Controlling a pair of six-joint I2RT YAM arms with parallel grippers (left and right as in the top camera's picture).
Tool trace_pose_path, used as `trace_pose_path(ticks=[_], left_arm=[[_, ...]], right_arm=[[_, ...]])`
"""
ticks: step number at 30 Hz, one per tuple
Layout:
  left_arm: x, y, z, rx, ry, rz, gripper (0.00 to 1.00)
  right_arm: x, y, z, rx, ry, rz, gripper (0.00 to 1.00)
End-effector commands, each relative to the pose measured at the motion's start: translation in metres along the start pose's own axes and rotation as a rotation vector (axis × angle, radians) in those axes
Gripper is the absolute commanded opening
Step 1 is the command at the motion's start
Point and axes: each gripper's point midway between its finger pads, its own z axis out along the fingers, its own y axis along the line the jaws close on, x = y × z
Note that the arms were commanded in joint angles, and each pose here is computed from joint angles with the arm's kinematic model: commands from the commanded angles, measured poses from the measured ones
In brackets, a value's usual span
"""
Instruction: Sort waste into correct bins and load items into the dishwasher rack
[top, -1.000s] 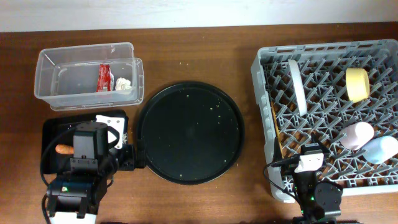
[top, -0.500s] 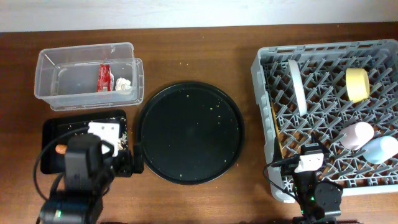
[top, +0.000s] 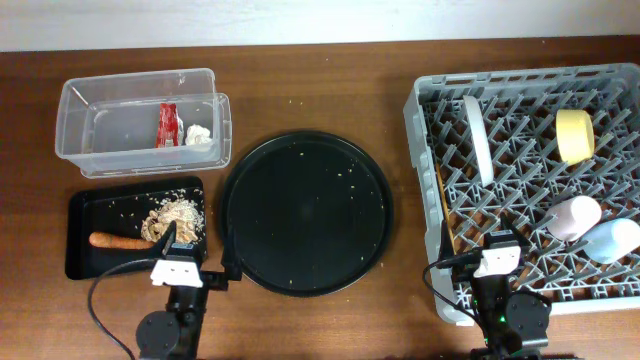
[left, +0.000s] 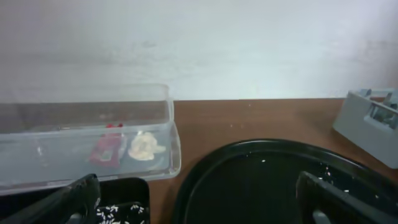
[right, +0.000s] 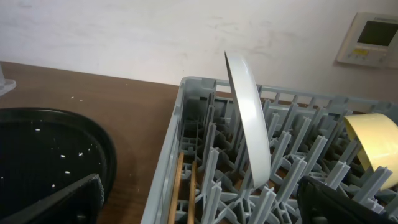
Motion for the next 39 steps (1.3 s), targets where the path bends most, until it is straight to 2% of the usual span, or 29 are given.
trace_pose_path(ticks=[1,2,4,39], left_arm=[[0.005,0.001,0.000,-0.009,0.011,0.121,0.99],[0.019,0.002,-0.001,-0.007,0.067,0.132,0.99],[0.018,-0.001,-0.001,0.012,0.063,0.169,0.99],[0.018,-0.002,-0.001,0.018,0.062,0.168,0.99]], right_arm=[[0.003,0.001,0.000,-0.005,0.003,-0.003,0.98],[0.003,0.001,0.000,-0.005,0.003,-0.003,0.98],[0.003,0.001,0.000,-0.005,0.003,-0.003,0.98],[0.003,0.001,0.000,-0.005,0.003,-0.003,0.98]])
